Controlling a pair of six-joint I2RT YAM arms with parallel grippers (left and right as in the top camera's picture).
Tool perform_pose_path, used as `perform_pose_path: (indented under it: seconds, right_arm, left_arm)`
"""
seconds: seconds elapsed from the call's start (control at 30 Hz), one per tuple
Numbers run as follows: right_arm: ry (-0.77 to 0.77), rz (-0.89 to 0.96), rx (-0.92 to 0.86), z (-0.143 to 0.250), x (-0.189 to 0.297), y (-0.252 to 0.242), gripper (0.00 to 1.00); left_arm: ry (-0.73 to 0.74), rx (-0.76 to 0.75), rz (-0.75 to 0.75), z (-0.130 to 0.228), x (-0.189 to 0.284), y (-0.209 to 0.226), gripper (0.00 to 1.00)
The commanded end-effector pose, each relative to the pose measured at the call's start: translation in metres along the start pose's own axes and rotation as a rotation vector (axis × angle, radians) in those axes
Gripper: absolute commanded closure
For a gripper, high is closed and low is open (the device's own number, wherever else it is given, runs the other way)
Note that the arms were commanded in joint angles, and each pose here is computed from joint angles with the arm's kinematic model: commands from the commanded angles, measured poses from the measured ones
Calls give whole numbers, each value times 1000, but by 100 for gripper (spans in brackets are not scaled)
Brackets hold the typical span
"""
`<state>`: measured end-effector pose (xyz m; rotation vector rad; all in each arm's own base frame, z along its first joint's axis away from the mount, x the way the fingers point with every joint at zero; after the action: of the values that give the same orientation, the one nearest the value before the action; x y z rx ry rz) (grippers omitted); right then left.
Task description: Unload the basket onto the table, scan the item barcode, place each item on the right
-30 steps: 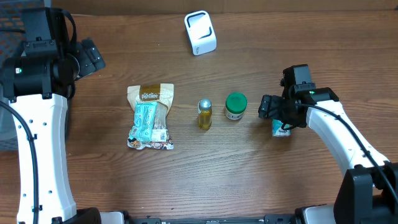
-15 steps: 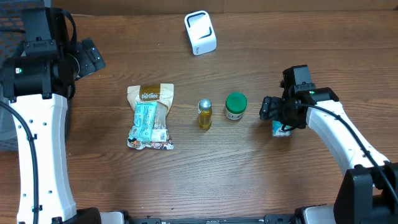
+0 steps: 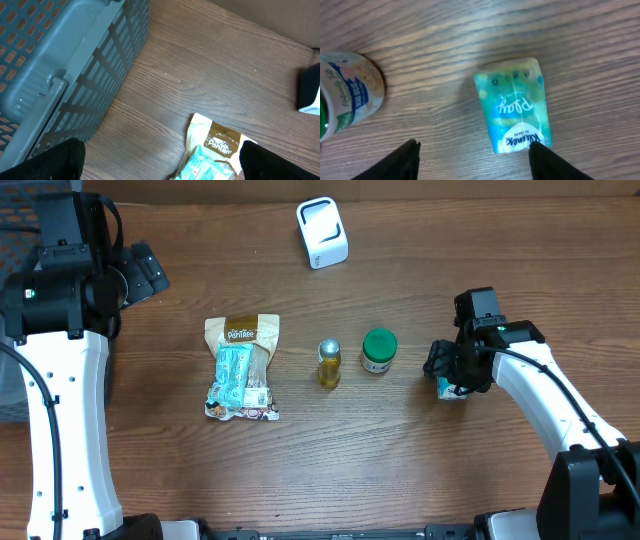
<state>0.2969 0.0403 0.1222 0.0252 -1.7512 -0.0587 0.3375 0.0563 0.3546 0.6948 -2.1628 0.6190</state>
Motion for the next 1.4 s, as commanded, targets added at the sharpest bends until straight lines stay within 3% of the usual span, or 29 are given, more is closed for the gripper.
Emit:
perform_pose_path:
  seconds: [0.0, 0.3, 0.67, 0.93, 1.37]
  right_arm:
    - [-13, 12, -23, 1, 3, -2, 36]
    - [-3, 46, -11, 3, 3, -5, 39]
    - [-40, 138, 168, 2, 4, 15, 43]
    - [-60, 161, 187, 1, 4, 20, 51]
    - [-40, 172, 189, 8, -16, 17, 50]
  left_arm:
    - [-12, 4, -13, -2, 0, 1, 1]
    - [-12, 4, -13, -2, 0, 1, 0]
    - [-12, 4, -13, -2, 0, 1, 1]
    - [-12, 4, -13, -2, 0, 1, 0]
    - [-12, 4, -13, -2, 0, 1, 0]
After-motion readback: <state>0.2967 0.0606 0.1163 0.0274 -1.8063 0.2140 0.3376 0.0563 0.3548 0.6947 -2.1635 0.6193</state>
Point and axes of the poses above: each gripper's point midway between its finger pads, its own x axis back along the fingers, its own y axis along the line the jaws close on, z = x × y, the point moved 6 cm from there along x, back along the fingers, and after that the axes turned 15 degrees about x, right-handed, at the moved point
